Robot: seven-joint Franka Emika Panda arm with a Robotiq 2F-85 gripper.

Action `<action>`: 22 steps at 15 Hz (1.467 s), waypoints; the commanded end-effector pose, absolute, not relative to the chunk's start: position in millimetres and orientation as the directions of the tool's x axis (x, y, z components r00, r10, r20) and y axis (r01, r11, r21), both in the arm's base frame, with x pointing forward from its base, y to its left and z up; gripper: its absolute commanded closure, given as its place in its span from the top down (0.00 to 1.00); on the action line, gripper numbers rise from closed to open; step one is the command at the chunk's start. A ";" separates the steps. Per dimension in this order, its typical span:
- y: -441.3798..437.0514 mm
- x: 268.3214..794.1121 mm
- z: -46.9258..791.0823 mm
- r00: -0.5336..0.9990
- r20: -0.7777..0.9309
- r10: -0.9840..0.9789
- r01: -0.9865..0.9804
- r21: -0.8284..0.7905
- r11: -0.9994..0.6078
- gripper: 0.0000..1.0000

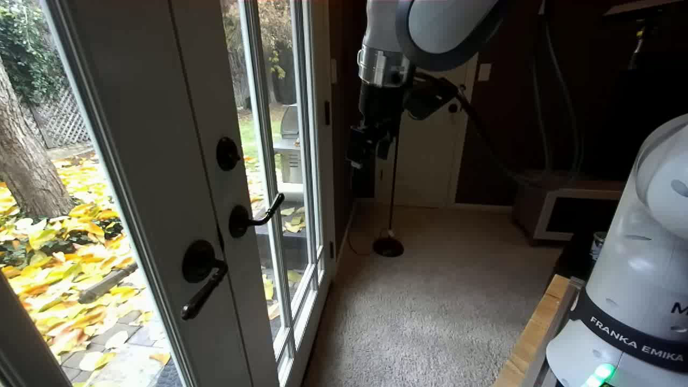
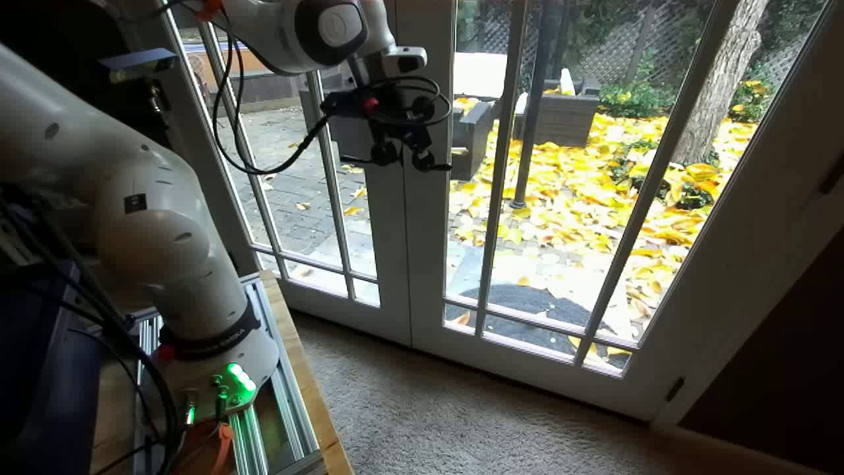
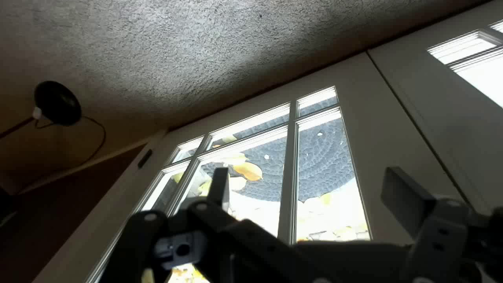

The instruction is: Turn the lock on the door to the right

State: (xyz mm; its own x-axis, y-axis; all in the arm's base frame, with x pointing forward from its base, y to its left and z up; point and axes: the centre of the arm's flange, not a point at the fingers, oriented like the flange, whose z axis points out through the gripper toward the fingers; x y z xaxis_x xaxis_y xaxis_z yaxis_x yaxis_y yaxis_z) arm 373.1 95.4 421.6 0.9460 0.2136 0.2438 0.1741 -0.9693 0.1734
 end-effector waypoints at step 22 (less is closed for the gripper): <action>192.4 365.5 481.2 0.990 0.063 0.128 0.053 0.666 -0.744 1.00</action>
State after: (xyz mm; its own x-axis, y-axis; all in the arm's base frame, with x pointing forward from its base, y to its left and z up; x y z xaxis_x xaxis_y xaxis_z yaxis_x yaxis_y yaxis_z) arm 353.4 168.0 465.1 0.9808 0.1653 0.1031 0.0799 -0.8239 0.5611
